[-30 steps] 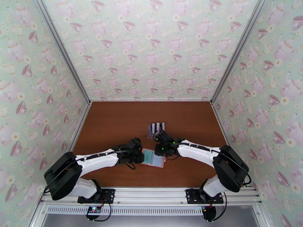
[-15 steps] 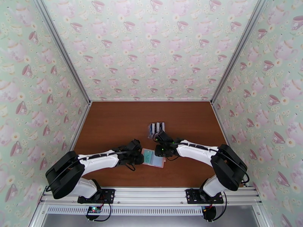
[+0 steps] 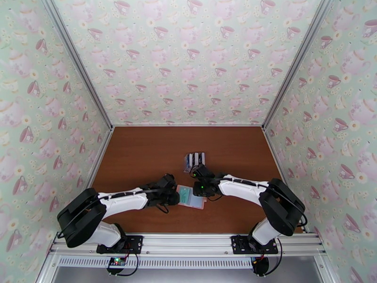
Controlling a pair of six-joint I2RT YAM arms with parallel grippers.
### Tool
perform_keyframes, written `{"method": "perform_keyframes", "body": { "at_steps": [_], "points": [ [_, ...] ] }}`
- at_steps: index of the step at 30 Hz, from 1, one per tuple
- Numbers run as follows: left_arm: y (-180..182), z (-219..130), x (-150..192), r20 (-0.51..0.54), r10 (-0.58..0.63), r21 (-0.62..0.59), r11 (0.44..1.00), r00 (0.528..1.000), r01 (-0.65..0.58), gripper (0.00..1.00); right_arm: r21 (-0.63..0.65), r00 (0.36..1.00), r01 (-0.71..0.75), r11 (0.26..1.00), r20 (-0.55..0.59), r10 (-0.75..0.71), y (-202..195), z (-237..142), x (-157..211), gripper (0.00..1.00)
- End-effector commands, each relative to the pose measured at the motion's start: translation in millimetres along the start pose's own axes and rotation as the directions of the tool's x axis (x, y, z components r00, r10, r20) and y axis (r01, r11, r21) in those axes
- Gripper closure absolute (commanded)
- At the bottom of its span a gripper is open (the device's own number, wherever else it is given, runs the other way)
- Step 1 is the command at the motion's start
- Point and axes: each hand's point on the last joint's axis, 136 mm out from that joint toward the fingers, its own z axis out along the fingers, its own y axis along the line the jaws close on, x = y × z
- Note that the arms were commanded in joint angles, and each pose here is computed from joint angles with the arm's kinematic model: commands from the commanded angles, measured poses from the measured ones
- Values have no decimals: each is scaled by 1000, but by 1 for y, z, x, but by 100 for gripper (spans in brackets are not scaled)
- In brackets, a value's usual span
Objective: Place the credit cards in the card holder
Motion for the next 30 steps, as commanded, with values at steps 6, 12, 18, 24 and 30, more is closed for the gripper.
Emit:
{"method": "perform_keyframes", "body": {
  "at_steps": [6,12,18,24,30],
  "points": [
    [9,6,23,-65,-11,7,1000,998,11,68,-17,999,-11,1000,-48,11,0,12,10,67],
    [6,7,25,-68,-3,38,999,998,5,64,-53,998,-12,999,-60,9,11,13,16,67],
    [0,4,27,-62,20,83,996,998,-15,58,-98,998,-25,995,-64,19,22,13,18,67],
    [-7,2,27,-51,28,135,991,998,-21,54,-154,998,-31,988,-62,21,39,10,18,67],
    [-17,-2,23,-27,43,183,982,999,-38,50,-199,997,-35,979,-68,21,53,10,19,68]
  ]
}}
